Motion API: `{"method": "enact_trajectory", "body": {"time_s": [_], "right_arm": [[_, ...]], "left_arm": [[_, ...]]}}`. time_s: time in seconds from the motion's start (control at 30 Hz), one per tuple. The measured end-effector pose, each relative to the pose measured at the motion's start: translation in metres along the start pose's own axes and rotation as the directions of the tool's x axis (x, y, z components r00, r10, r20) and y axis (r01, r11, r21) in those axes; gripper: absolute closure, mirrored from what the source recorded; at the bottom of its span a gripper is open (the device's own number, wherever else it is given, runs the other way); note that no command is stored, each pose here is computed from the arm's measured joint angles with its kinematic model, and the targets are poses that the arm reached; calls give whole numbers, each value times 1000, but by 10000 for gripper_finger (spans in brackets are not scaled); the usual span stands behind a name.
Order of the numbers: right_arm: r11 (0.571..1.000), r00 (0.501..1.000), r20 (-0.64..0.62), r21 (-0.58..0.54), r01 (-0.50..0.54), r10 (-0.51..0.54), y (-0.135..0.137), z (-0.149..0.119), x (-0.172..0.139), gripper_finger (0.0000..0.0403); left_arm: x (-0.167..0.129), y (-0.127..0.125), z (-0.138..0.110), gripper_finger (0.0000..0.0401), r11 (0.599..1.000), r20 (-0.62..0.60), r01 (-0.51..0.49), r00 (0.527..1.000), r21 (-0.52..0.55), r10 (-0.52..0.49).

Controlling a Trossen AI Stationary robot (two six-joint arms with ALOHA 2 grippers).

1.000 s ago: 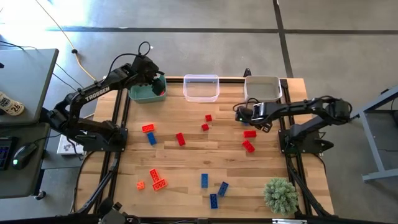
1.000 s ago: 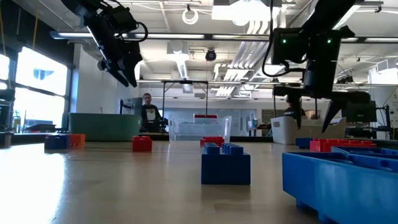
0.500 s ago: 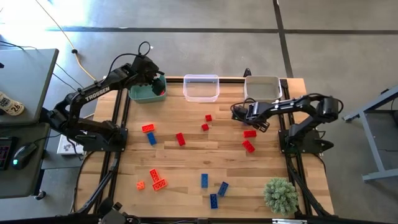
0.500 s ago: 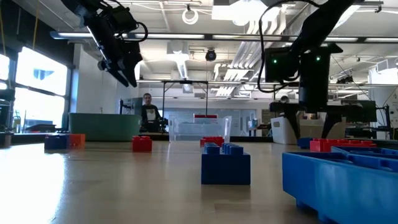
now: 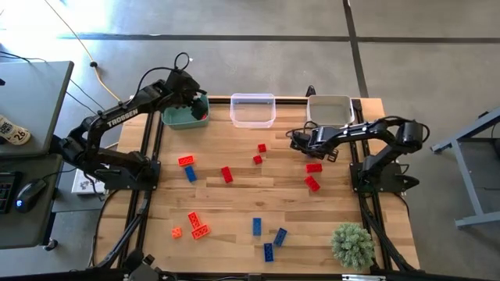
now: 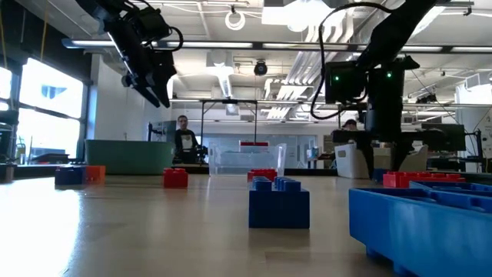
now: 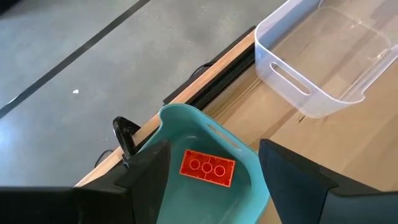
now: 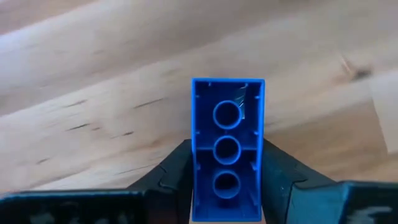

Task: Sort & place blocks by color
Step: Put the blue game piece into the white bin

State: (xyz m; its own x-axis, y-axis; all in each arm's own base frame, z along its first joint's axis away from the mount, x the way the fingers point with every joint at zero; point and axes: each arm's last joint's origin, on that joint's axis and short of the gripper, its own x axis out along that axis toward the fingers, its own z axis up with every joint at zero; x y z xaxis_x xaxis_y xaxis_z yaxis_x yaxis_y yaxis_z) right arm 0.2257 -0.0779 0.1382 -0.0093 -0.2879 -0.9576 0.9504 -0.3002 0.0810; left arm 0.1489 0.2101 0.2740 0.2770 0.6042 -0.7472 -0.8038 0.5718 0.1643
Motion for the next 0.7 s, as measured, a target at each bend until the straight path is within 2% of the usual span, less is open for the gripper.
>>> {"method": "enact_trajectory", "body": {"time_s": [0.2, 0.4, 0.57, 0.7], "right_arm": [[984, 993, 63, -154, -89, 100, 12, 11, -23, 292], [943, 968, 138, -290, -162, 209, 25, 39, -55, 292], [907, 948, 212, -399, -136, 236, 30, 76, -79, 292], [883, 944, 250, -464, -77, 213, 29, 108, -92, 291]], "left_arm": [[-1, -6, 0, 167, 999, 2, 15, 1000, 28, -15], [-3, -21, -1, 167, 998, -19, 59, 998, 27, -59], [-7, -38, -5, 167, 993, -57, 121, 991, 5, -121], [-11, -54, -10, 167, 987, -94, 158, 983, -17, -159]]}}
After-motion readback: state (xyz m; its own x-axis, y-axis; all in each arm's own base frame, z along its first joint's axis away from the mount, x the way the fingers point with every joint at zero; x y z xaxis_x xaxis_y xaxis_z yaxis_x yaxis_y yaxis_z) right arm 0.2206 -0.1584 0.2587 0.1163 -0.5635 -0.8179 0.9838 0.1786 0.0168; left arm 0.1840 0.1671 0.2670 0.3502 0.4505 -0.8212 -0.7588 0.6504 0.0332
